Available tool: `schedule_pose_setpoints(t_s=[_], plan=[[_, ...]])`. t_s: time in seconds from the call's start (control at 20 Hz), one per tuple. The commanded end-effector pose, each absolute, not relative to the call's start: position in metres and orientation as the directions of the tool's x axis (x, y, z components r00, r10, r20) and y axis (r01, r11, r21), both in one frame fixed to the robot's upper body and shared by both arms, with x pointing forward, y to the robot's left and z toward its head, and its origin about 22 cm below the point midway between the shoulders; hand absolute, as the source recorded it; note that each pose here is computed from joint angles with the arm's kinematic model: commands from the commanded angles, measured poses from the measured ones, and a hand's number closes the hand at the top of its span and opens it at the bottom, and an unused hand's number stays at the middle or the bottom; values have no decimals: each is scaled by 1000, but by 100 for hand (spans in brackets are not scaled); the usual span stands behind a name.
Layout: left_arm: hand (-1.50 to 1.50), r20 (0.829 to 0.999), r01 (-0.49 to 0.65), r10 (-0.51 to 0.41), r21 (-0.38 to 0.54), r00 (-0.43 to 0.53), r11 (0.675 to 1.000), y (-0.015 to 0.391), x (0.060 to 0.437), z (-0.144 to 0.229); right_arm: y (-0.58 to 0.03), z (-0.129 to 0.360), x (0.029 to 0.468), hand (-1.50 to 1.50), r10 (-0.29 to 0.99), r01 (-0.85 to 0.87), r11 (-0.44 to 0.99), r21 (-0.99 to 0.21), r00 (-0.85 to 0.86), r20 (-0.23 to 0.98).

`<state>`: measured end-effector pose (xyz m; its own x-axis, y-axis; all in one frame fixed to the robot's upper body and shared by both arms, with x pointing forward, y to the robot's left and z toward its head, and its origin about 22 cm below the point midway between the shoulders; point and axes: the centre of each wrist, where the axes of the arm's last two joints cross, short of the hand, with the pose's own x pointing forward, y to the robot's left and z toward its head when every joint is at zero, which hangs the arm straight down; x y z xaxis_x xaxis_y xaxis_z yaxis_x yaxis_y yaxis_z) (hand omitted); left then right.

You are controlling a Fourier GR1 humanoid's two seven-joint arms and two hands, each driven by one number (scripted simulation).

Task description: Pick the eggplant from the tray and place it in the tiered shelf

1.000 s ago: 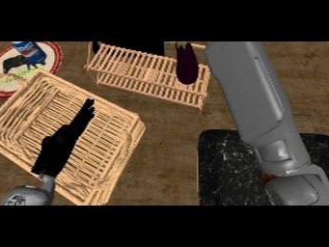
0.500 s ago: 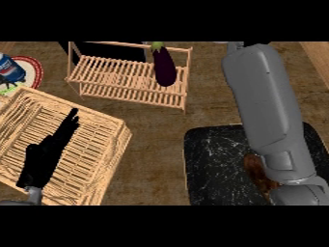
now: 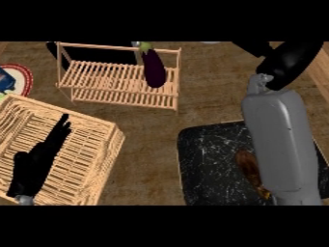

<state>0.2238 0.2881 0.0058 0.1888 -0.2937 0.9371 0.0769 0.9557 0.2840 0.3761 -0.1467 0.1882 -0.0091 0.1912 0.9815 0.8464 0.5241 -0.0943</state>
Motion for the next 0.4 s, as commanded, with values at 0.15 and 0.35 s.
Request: schedule_pose_setpoints(t_s=[0.15, 0.35], plan=[[0, 927, 46, -258, 255, 271, 966, 288, 213, -21, -165, 183, 303, -150, 245, 803, 578, -144, -2, 970], [0, 926, 54, -264, 259, 272, 964, 296, 213, -26, -184, 177, 268, -150, 264, 788, 573, -227, 84, 961]])
